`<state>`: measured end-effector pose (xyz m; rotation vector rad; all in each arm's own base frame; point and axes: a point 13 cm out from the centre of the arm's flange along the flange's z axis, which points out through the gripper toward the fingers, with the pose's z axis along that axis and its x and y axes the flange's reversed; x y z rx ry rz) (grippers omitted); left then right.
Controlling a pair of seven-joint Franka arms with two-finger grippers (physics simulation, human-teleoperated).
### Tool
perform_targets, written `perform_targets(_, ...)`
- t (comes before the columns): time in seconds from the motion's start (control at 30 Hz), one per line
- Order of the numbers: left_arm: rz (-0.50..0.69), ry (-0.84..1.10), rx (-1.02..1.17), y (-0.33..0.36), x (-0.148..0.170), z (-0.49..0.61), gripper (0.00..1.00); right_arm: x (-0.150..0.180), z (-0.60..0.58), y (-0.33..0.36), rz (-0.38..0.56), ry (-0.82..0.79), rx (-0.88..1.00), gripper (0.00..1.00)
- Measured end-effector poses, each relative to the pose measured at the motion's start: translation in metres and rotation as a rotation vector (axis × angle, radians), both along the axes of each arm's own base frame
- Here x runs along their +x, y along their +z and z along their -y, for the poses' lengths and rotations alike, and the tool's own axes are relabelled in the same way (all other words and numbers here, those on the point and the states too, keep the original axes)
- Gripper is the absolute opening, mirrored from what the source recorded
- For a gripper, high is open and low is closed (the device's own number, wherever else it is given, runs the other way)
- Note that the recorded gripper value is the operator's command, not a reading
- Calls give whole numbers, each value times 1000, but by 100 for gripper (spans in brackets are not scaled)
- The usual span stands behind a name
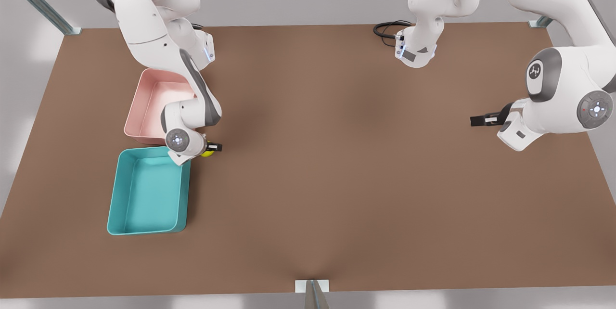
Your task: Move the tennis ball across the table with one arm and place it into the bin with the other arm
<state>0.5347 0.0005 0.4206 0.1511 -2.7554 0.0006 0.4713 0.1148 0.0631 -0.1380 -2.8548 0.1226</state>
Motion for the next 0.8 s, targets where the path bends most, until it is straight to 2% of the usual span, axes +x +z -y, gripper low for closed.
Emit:
perform_targets(0.5,-6,20,8,-4,1,-1,100,-6,2,-25,-19,-5,-14,99)
perform_targets(0.57,-7,22,8,-4,1,-1,100,-5,2,-25,-16,-5,-14,69)
perform_targets(0.8,-7,25,10,-5,1,-1,100,5,-1,-20,4,2,-2,68)
